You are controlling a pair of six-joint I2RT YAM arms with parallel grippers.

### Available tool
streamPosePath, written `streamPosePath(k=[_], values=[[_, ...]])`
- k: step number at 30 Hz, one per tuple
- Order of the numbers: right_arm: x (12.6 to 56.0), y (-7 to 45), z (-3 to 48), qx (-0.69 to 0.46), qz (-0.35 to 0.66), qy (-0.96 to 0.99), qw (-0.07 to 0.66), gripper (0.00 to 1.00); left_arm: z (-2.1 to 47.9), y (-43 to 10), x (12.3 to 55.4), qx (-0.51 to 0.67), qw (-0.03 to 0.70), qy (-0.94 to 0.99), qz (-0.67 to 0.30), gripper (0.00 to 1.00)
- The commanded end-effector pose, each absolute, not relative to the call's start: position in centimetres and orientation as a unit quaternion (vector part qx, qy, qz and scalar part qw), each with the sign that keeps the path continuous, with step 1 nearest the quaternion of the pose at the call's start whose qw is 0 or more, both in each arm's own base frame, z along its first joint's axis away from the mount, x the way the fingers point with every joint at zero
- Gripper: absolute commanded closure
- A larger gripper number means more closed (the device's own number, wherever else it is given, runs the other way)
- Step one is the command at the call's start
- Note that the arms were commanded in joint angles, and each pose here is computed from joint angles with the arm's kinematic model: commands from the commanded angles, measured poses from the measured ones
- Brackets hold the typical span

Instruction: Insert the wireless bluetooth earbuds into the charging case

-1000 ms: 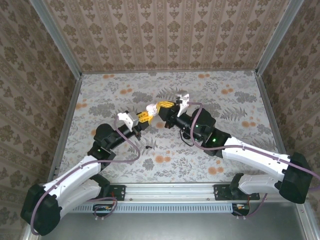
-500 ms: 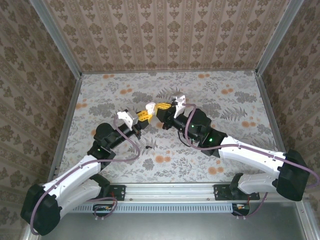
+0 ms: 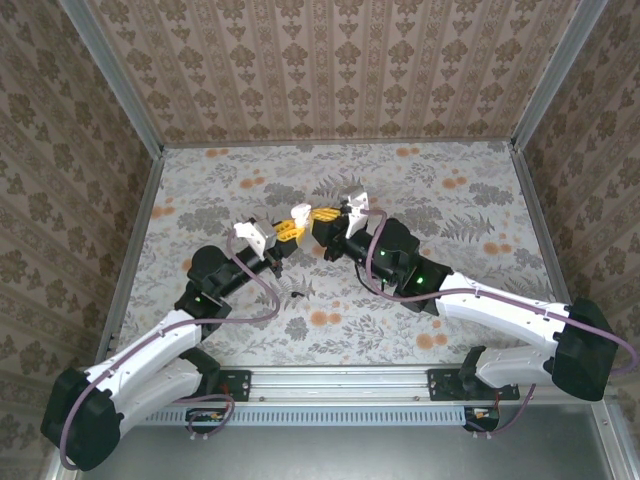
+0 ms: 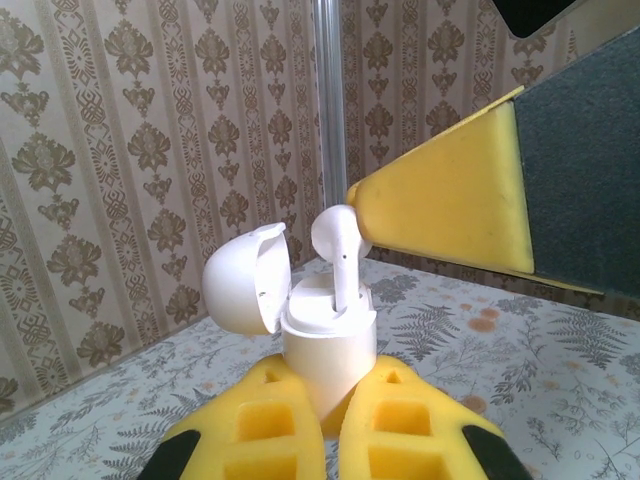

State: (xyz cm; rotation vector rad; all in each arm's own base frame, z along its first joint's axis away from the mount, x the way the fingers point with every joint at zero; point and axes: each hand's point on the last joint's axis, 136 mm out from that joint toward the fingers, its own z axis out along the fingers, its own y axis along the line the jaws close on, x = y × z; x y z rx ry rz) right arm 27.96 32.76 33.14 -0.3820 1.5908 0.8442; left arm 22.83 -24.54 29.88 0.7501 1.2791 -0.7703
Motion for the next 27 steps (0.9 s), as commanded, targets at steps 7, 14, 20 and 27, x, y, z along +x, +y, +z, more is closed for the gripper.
streamPosePath(k=[7,14,20,27], values=[[27.4,33.5,32.5,-0.192,0.353,0.705,0.585,0.87,32.2,-24.7,22.8,0.326,0.681,0.554,-0.350,1.00],[27.0,32.4,34.5,-0.168,0.367,0.707,0.581,0.73,31.8,-24.8,22.8,0.327,0.674,0.561,-0.352,1.00],[27.7,29.5,36.3,-0.110,0.349,0.757,0.542,0.70,31.4,-25.0,22.8,0.330,0.667,0.567,-0.353,1.00],[27.8,28.6,36.3,-0.119,0.380,0.791,0.464,0.70,30.9,-25.7,22.3,0.347,0.646,0.570,-0.370,1.00]])
